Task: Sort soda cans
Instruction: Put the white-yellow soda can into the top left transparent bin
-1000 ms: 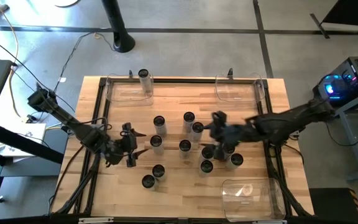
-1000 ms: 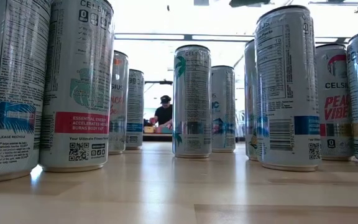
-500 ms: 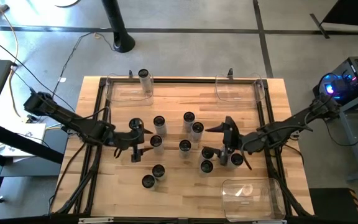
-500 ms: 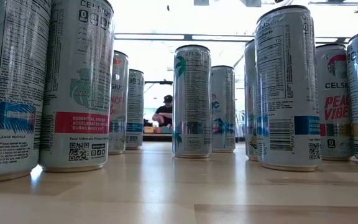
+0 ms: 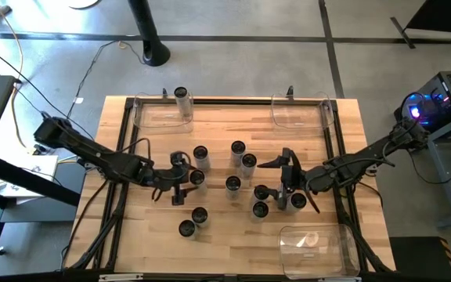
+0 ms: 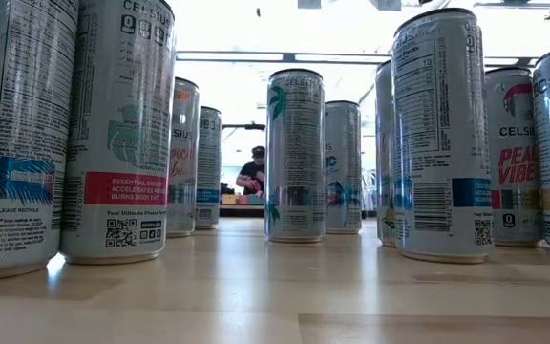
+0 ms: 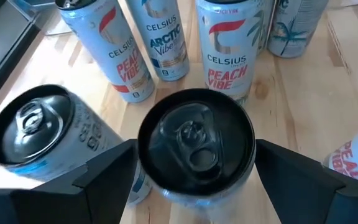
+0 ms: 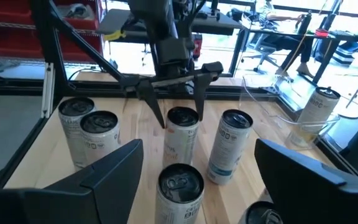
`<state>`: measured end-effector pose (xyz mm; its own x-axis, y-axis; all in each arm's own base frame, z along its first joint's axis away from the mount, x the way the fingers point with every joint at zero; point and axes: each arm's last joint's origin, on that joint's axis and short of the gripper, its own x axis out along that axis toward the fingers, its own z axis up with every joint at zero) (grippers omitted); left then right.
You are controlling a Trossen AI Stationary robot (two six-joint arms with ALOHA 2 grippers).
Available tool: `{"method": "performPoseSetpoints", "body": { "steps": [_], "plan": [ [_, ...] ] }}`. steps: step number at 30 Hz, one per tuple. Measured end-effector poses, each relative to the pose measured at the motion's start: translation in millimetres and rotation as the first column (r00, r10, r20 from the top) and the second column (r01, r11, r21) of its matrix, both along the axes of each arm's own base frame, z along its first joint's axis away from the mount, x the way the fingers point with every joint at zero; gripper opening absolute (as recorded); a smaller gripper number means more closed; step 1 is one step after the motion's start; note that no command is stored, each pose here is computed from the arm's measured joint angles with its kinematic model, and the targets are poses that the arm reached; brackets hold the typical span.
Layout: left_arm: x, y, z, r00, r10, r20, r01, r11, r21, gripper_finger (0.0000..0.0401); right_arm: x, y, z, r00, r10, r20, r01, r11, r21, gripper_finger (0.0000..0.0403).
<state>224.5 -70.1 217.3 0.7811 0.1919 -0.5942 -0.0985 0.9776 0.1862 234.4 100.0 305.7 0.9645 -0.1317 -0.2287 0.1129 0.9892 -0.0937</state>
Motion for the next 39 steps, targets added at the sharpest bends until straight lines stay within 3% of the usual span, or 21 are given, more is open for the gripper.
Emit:
{"method": "performPoseSetpoints", "body": {
  "steps": [7, 15, 20, 25, 30, 34, 39],
  "plan": [
    [9, -4, -12, 1.0, 0.002, -0.023, -0.002, 1.0, -0.005, 0.0306, 0, 0, 0, 1.0, 0.0, 0.0, 0.0, 1.0, 0.003, 0.0304],
    [7, -4, -7, 1.0, 0.025, 0.014, -0.024, 0.996, -0.083, 0.0241, 0, 0, 0, 1.0, -0.001, 0.0, 0.001, 1.0, 0.002, 0.0304],
    [-4, -5, 19, 0.992, 0.044, 0.117, -0.026, 0.988, -0.153, 0.0241, 0, 0, 0, 1.0, 0.003, -0.002, -0.003, 1.0, -0.015, 0.0304],
    [-24, -3, 69, 0.964, 0.098, 0.246, -0.039, 0.971, -0.234, 0.0241, 0, 0, -1, 1.0, 0.002, -0.01, -0.003, 1.0, -0.018, 0.0304],
    [-52, 11, 102, 0.948, 0.235, 0.216, -0.167, 0.942, -0.292, 0.0241, 0, 0, -2, 1.0, 0.003, -0.019, -0.004, 1.0, -0.023, 0.0304],
    [-73, 27, 116, 0.904, 0.373, 0.208, -0.321, 0.915, -0.244, 0.0241, 0, 0, -2, 1.0, 0.003, -0.023, -0.004, 1.0, -0.025, 0.0304],
    [-85, 46, 128, 0.811, 0.5, 0.304, -0.477, 0.866, -0.152, 0.0241, 0, 0, -2, 1.0, 0.003, -0.021, -0.004, 1.0, -0.024, 0.0304]
  ]
}}
